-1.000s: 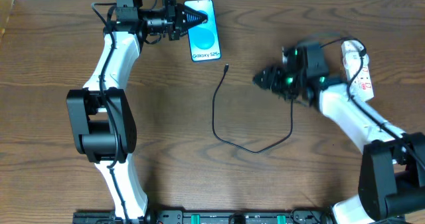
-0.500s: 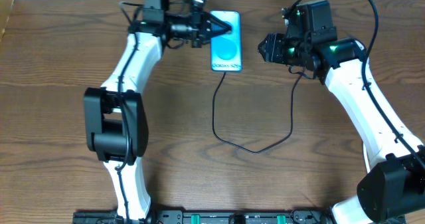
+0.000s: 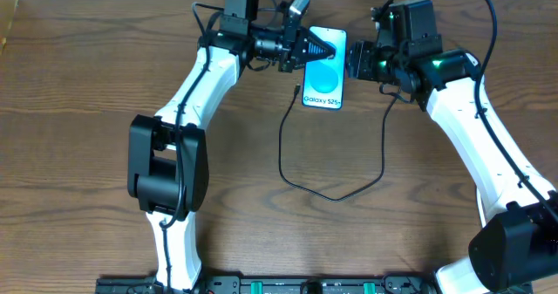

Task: Plug charger to phone and switch on socket

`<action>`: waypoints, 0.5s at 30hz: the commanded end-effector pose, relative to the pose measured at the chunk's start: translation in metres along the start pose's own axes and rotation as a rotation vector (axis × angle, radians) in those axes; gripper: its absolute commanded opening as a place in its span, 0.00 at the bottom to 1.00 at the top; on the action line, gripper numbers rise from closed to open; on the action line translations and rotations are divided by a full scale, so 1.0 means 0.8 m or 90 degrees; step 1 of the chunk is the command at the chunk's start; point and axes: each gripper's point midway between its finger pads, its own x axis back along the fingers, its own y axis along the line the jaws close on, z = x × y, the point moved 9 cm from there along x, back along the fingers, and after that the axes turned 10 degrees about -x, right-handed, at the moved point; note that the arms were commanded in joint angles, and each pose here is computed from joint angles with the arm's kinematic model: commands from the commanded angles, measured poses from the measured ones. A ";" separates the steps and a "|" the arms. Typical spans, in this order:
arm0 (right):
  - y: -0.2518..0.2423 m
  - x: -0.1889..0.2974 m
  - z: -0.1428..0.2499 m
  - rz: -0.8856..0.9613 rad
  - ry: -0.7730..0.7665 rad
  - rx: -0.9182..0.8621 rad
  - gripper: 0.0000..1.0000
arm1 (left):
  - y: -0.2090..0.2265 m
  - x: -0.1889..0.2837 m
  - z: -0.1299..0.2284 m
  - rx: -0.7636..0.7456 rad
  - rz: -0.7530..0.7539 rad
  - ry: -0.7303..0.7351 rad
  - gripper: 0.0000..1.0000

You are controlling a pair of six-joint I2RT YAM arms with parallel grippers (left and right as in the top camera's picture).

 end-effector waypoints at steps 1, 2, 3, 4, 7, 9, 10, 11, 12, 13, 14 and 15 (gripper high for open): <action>0.021 -0.002 0.002 -0.038 0.006 0.027 0.51 | -0.021 -0.007 0.002 -0.025 0.016 0.014 0.07; 0.023 -0.003 0.003 -0.041 0.006 0.030 0.51 | -0.021 -0.007 0.003 -0.025 0.017 0.015 0.07; 0.026 -0.003 0.004 -0.045 0.007 0.032 0.51 | -0.022 -0.009 0.003 -0.025 0.017 0.017 0.07; 0.031 -0.005 0.007 -0.053 0.009 0.038 0.50 | -0.022 -0.011 0.004 -0.025 0.018 0.019 0.07; 0.041 -0.010 0.010 -0.068 0.011 0.043 0.50 | -0.023 -0.015 0.005 -0.026 0.019 0.023 0.07; 0.044 -0.010 0.011 -0.072 0.010 0.045 0.50 | -0.024 -0.018 0.006 -0.026 0.021 0.026 0.08; 0.046 -0.011 0.012 -0.076 0.010 0.046 0.50 | -0.024 -0.019 0.006 -0.026 0.021 0.028 0.08; 0.047 -0.011 0.012 -0.080 0.010 0.046 0.50 | -0.024 -0.021 0.007 -0.026 0.022 0.030 0.08; 0.049 -0.011 0.013 -0.086 0.012 0.046 0.49 | -0.025 -0.023 0.007 -0.027 0.023 0.032 0.08; 0.051 -0.011 0.013 -0.091 0.013 0.047 0.49 | -0.025 -0.024 0.008 -0.027 0.023 0.034 0.09; 0.053 -0.011 0.014 -0.096 0.014 0.045 0.49 | -0.026 -0.027 0.009 -0.028 0.024 0.036 0.11; 0.055 -0.011 0.015 -0.099 0.015 0.046 0.49 | -0.026 -0.029 0.009 -0.028 0.025 0.038 0.11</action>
